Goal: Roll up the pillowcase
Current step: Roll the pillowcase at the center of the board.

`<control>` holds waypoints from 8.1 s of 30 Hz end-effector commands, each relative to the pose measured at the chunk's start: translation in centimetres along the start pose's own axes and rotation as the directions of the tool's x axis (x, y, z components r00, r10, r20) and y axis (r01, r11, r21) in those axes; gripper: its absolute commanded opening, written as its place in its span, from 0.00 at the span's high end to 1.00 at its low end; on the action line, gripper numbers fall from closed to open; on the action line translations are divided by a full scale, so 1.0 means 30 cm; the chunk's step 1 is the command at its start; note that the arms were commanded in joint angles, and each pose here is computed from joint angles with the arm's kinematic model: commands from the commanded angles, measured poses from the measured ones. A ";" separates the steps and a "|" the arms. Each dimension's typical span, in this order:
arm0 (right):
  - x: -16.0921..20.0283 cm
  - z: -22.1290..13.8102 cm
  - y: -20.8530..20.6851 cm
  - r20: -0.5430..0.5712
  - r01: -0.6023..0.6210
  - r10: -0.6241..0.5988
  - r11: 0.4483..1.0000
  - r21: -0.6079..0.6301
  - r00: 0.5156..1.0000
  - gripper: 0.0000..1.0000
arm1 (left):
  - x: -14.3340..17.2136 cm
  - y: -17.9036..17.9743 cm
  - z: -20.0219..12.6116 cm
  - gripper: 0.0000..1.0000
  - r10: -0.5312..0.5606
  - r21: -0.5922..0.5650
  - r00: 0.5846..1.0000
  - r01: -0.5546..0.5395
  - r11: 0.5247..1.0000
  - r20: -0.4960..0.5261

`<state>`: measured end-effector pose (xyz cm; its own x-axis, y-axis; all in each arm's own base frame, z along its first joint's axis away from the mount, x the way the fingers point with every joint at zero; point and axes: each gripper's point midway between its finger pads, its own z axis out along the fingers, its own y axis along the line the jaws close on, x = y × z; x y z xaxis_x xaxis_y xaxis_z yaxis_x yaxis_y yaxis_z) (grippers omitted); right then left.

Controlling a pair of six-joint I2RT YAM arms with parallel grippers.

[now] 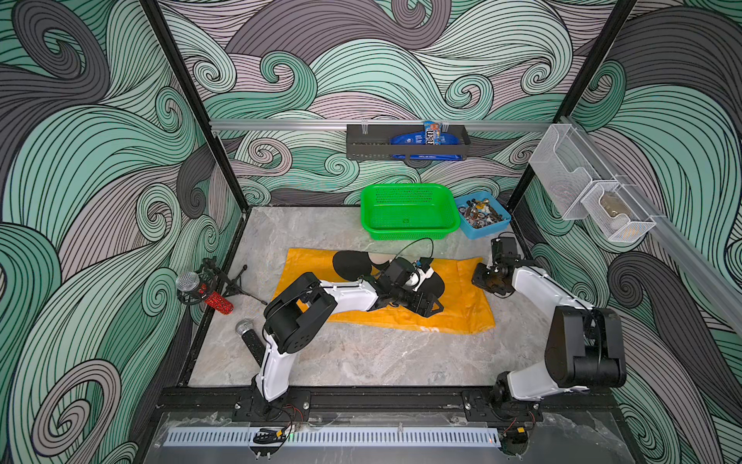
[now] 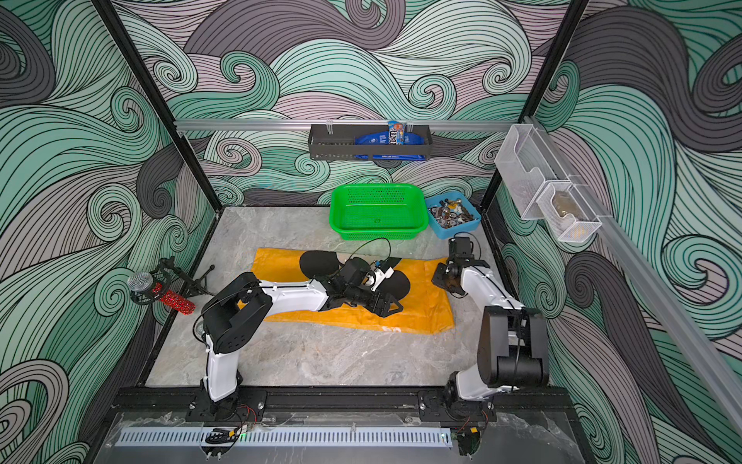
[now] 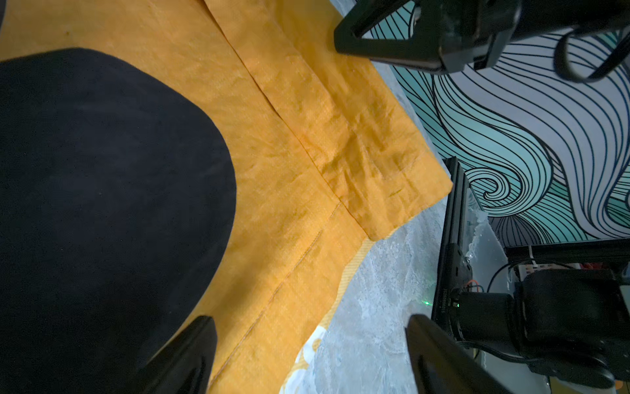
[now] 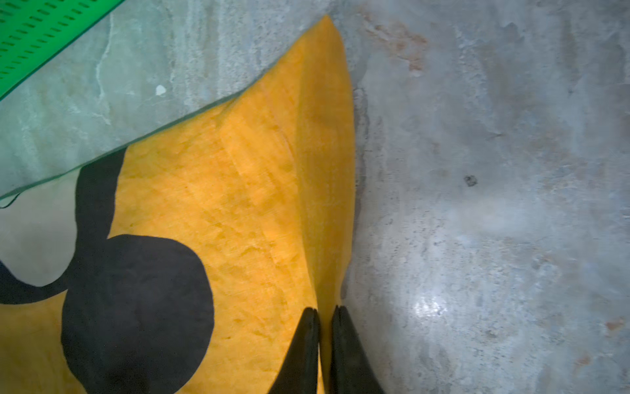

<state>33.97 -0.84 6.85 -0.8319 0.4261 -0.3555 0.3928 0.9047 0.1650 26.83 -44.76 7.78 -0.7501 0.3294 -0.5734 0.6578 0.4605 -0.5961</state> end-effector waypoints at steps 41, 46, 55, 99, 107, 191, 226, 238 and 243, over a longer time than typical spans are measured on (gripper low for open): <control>0.062 0.052 0.426 -0.060 0.143 -0.156 0.973 -0.183 0.986 0.73 | 0.032 -0.028 -0.123 0.10 -0.001 -0.003 1.000 0.001 1.000 0.025; -0.076 -0.027 0.335 0.019 0.092 -0.090 0.976 -0.197 0.996 0.72 | -0.007 -0.057 -0.105 0.12 0.005 0.016 0.999 -0.006 1.000 0.046; -0.183 0.079 0.331 -0.010 0.114 -0.120 0.967 -0.226 0.993 0.77 | -0.075 -0.172 0.013 0.16 0.067 0.081 0.996 -0.072 0.994 0.062; 0.056 0.045 0.078 -0.069 0.073 -0.099 0.947 -0.312 0.993 0.44 | -0.085 -0.191 0.017 0.12 0.154 0.040 0.988 -0.154 0.987 0.010; 0.141 0.116 0.083 -0.153 0.030 -0.090 0.935 -0.354 0.984 0.46 | -0.124 -0.095 -0.118 0.11 0.123 -0.013 0.990 -0.122 0.992 0.067; 0.091 0.086 0.534 -0.112 0.172 -0.212 0.941 -0.291 0.971 0.78 | -0.010 -0.012 -0.186 0.13 -0.028 0.000 0.998 0.028 1.000 0.054; -0.149 0.286 0.419 0.035 0.107 -0.101 0.908 -0.406 0.994 0.74 | 0.118 -0.004 0.123 0.16 0.000 -0.005 0.996 0.000 1.000 -0.094; -0.034 0.045 0.320 0.059 0.153 -0.141 0.901 -0.407 0.988 0.48 | -0.080 -0.114 0.013 0.16 0.078 0.002 0.997 -0.078 0.997 0.009; 0.119 0.052 0.200 -0.026 0.135 -0.155 0.921 -0.366 0.988 0.41 | -0.135 -0.095 -0.049 0.15 0.091 -0.034 0.995 -0.089 0.995 0.049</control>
<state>37.37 6.96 7.57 -0.8467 0.2962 -0.4420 0.0659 0.8827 0.4653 26.38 -47.09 9.95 -0.7124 0.3543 -0.6058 0.6985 0.4408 -0.5637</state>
